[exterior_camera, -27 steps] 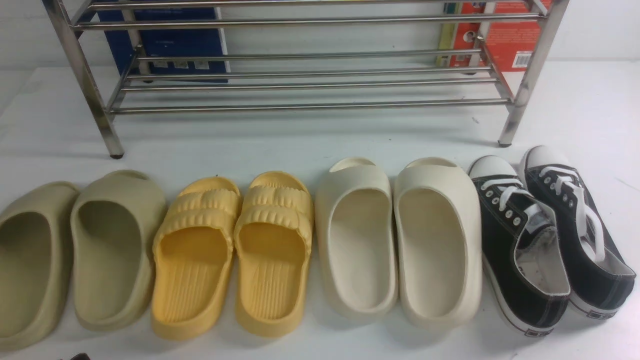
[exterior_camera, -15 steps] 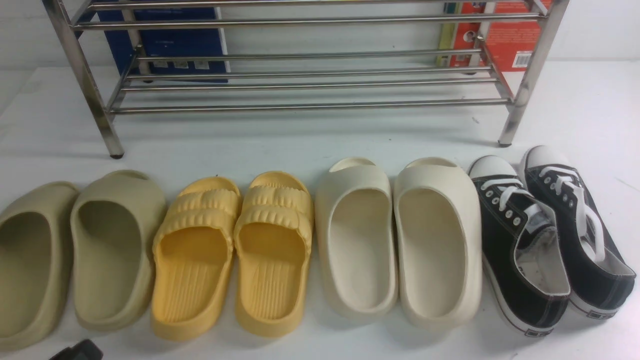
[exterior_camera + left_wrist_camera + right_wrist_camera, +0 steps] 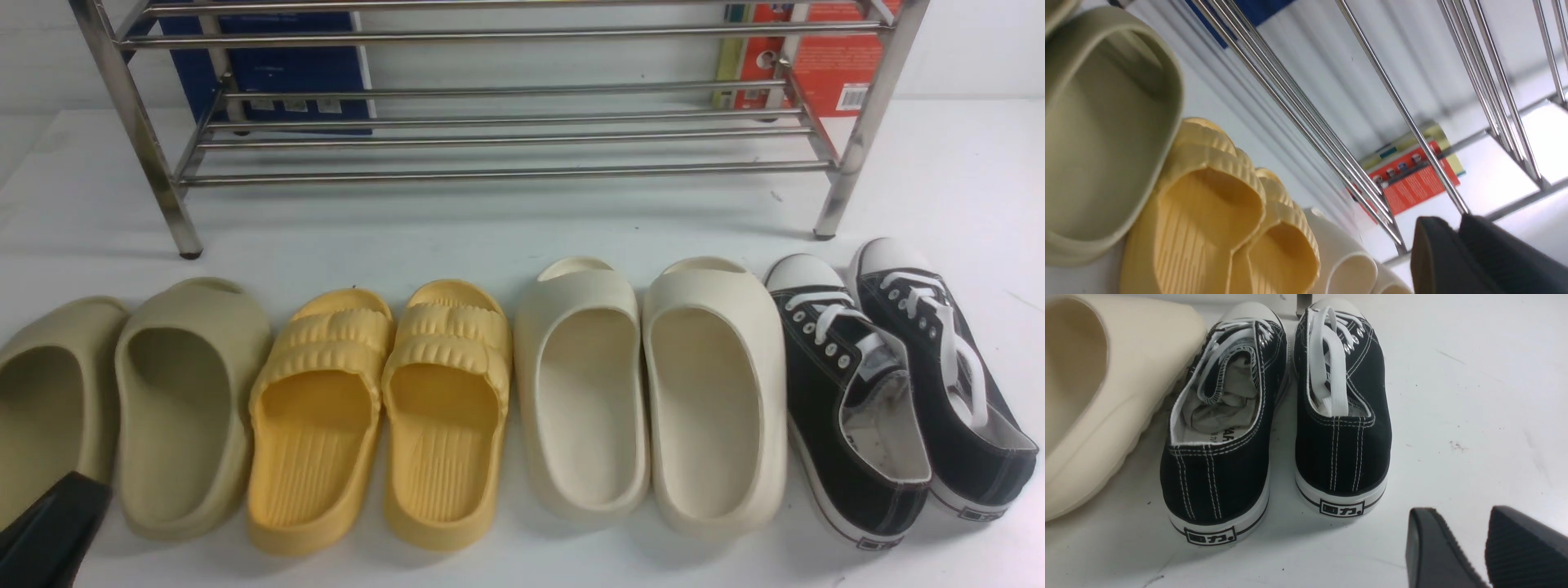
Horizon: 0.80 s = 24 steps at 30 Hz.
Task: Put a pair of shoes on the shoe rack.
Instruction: Use the left arm to grab the shoe closest to it
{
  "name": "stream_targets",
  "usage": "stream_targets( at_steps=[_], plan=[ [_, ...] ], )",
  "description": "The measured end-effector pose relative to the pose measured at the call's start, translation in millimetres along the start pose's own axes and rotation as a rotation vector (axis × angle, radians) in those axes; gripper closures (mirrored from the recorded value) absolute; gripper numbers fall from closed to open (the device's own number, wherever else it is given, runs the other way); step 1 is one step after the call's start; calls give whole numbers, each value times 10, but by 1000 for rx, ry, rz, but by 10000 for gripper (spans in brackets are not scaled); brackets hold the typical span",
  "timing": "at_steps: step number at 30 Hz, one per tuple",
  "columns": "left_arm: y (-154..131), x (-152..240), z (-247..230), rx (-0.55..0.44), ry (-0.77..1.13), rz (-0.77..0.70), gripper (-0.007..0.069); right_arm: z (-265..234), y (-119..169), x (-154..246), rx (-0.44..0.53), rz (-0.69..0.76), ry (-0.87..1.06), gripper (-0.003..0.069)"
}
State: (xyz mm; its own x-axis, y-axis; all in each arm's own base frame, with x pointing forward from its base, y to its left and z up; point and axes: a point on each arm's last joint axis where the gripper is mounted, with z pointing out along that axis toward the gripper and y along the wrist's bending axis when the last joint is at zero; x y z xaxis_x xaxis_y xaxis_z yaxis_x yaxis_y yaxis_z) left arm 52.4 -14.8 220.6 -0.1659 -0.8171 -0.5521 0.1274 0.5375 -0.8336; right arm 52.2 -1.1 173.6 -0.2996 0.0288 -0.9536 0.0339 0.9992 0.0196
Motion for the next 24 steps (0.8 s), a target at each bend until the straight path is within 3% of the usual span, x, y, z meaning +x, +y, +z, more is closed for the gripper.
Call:
stream_targets(
  at_steps=[2,8,9,14,17,24],
  plan=[
    [-149,-42,30,-31,90,61,638,0,0,0,0,0,0,419],
    [-459,-143,238,-148,365,224,638,0,0,0,0,0,0,419],
    [-556,-169,332,-178,484,290,638,0,0,0,0,0,0,419],
    [-721,-155,643,-177,738,445,638,0,0,0,0,0,0,419],
    [-775,-138,771,-179,802,500,638,0,0,0,0,0,0,419],
    [-724,-70,1357,-389,984,578,638,0,0,0,0,0,0,419]
  ],
)
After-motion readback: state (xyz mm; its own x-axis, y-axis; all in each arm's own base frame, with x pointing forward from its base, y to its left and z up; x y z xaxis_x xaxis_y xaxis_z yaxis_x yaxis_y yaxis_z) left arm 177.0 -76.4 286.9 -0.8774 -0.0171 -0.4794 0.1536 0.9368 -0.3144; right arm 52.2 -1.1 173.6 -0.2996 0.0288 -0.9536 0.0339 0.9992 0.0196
